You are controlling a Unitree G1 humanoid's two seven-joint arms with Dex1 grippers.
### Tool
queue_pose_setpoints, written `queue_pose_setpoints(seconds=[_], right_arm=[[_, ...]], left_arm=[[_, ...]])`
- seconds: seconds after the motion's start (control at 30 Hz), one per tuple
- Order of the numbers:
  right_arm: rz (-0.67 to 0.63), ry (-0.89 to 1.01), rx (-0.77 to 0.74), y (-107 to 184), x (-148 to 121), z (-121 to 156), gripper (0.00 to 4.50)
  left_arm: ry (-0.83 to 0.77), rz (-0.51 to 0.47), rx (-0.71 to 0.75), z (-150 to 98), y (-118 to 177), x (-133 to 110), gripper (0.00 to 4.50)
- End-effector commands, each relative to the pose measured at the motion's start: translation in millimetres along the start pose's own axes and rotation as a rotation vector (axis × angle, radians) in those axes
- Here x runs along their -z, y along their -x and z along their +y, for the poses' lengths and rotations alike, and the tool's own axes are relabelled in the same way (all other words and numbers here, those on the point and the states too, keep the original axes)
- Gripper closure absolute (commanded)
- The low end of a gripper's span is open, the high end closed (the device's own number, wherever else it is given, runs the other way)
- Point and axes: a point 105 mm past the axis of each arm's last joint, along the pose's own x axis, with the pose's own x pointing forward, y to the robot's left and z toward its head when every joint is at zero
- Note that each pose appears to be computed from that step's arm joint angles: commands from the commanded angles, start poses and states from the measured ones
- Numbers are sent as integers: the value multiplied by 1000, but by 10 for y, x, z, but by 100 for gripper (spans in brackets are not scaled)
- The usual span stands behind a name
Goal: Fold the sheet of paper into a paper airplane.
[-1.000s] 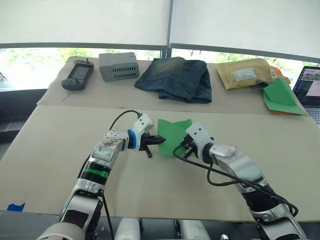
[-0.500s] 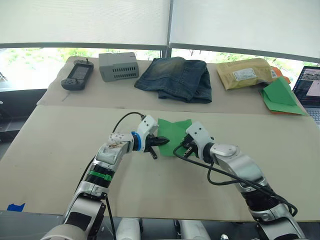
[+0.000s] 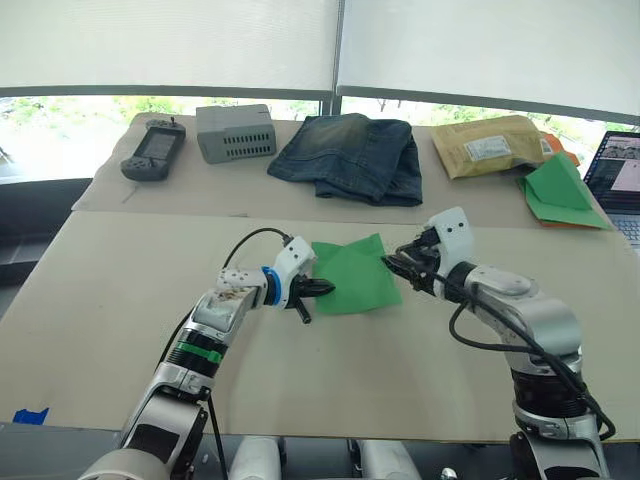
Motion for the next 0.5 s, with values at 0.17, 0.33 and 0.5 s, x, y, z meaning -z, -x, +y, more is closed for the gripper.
queue_pose_setpoints(seconds=[0.17, 0.33, 0.5], right_arm=[[-29, -209, -17, -81, 78, -54, 188], [-42, -291, -91, -190, 105, -45, 188], [-49, -364, -160, -246, 89, -15, 188]], left_arm=[[-35, -33, -1, -8, 8, -102, 450], [-31, -45, -14, -4, 1, -114, 450], [-30, -51, -21, -3, 0, -125, 450]])
